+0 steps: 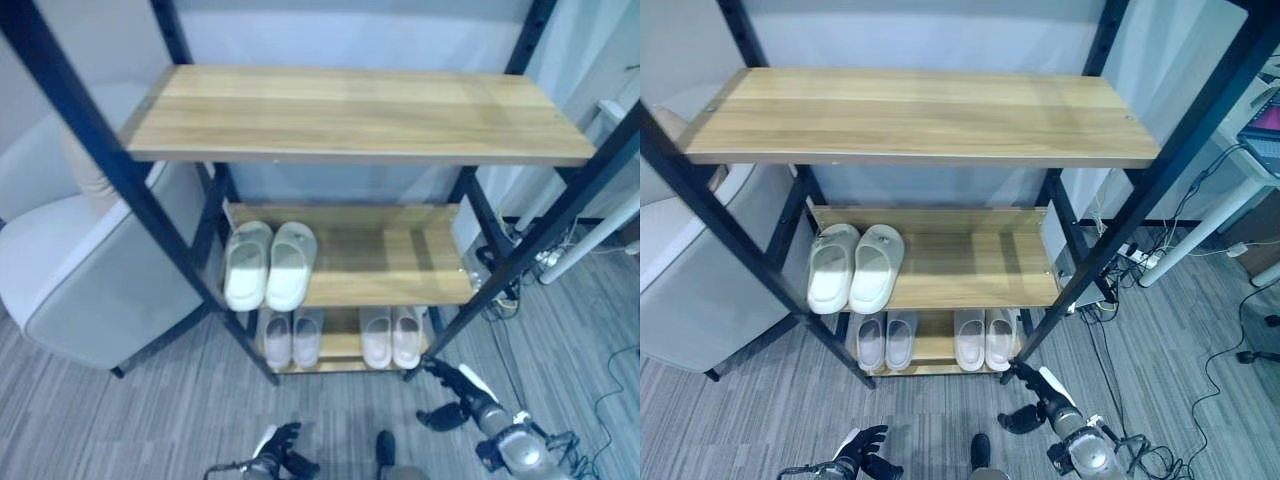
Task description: Arrange the slippers neatly on the shoe rack.
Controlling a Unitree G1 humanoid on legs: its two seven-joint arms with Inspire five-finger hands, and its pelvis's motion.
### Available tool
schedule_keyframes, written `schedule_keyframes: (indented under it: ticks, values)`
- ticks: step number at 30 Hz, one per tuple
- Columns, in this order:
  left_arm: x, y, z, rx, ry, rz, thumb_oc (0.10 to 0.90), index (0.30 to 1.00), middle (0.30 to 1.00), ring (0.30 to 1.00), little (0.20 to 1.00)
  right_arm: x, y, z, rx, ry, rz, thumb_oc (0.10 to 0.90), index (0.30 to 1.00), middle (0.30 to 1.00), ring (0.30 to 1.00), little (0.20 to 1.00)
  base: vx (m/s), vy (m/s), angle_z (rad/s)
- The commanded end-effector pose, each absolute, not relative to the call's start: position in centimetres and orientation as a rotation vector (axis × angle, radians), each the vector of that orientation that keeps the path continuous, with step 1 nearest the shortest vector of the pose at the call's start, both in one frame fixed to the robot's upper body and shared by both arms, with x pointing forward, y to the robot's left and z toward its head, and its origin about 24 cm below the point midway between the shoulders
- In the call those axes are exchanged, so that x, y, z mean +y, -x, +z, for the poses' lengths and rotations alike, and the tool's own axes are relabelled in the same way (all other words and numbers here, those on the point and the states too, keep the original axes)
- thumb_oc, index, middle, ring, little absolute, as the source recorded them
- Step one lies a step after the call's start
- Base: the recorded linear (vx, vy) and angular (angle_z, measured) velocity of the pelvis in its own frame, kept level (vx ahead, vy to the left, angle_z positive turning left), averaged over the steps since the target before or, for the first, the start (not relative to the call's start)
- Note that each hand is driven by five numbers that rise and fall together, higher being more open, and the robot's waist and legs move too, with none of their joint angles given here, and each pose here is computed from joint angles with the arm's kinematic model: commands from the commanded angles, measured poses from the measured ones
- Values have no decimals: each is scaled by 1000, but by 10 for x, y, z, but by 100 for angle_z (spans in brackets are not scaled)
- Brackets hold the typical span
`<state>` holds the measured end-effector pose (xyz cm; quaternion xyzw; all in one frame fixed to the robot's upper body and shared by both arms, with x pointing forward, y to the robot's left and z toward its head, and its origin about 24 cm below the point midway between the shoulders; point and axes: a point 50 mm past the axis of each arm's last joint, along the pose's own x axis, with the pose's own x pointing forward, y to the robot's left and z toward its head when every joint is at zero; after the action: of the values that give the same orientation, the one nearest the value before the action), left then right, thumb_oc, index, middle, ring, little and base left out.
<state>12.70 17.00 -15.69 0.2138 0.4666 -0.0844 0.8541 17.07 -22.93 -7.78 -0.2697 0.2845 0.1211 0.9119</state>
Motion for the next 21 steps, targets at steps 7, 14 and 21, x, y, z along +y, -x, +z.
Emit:
schedule_keyframes:
  ticks: [7, 14, 21]
  values:
    - [201, -118, -156, 994, -513, -123, 800, 900, 900, 900, 900, -213, -215, -76, 492, 747, 249, 800, 900, 900, 900, 900, -233, 75, -21]
    - [215, -112, -155, 1011, -542, -88, 800, 900, 900, 900, 900, -209, -180, -113, 689, 755, 273, 800, 900, 900, 900, 900, -107, -51, -1]
    - [214, -108, -157, 1035, -509, -50, 800, 900, 900, 900, 900, -221, -143, -139, 901, 736, 224, 800, 900, 900, 900, 900, -2, -92, -2]
